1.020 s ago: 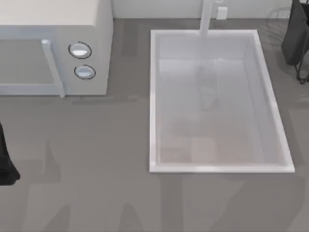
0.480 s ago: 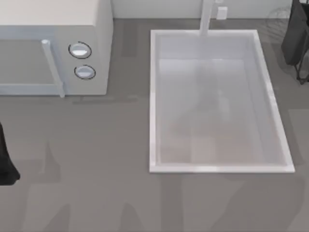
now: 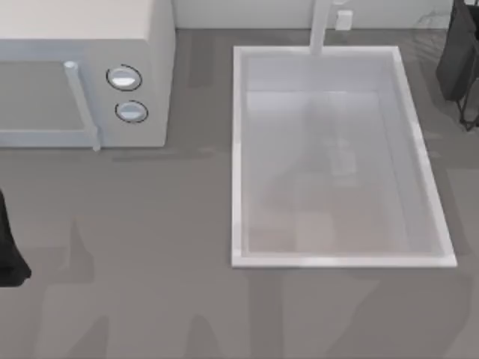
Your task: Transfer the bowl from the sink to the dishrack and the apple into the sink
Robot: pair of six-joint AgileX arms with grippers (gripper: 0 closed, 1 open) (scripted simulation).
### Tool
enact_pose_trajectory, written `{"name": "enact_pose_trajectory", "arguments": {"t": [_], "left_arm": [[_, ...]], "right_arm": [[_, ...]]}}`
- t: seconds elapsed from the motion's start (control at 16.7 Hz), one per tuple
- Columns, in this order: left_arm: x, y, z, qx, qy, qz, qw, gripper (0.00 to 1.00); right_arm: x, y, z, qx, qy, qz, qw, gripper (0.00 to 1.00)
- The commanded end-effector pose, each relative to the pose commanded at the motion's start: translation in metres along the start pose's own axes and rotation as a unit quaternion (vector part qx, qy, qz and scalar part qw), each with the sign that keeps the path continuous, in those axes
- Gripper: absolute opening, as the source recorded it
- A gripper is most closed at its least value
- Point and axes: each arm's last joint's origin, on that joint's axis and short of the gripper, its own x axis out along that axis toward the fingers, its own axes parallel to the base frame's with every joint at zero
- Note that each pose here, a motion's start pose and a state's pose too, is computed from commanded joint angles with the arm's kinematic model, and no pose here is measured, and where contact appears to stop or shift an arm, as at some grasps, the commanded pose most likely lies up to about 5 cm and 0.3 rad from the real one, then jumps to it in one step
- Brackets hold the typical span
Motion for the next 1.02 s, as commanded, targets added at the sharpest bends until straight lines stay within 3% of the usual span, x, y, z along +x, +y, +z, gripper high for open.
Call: {"name": "enact_pose_trajectory", "arguments": {"t": [0.24, 0.42, 0.72, 1.02], "left_arm": [[0.0, 0.0, 0.0, 0.0, 0.0, 0.0, 1.0, 1.0], [0.0, 0.0, 0.0, 0.0, 0.0, 0.0, 1.0, 1.0], [0.0, 0.0, 0.0, 0.0, 0.0, 0.0, 1.0, 1.0], [0.0, 0.0, 0.0, 0.0, 0.0, 0.0, 1.0, 1.0]], "right_arm": [[-0.01, 0.004, 0.011, 0.002, -0.004, -0.003, 1.0, 1.0], [-0.038, 0.014, 0.029, 0.009, 0.002, -0.016, 1.0, 1.0], [-0.116, 0.041, 0.039, 0.021, 0.041, -0.045, 0.998, 1.0], [-0.2, 0.073, 0.012, 0.012, 0.074, -0.05, 0.996, 1.0]]}}
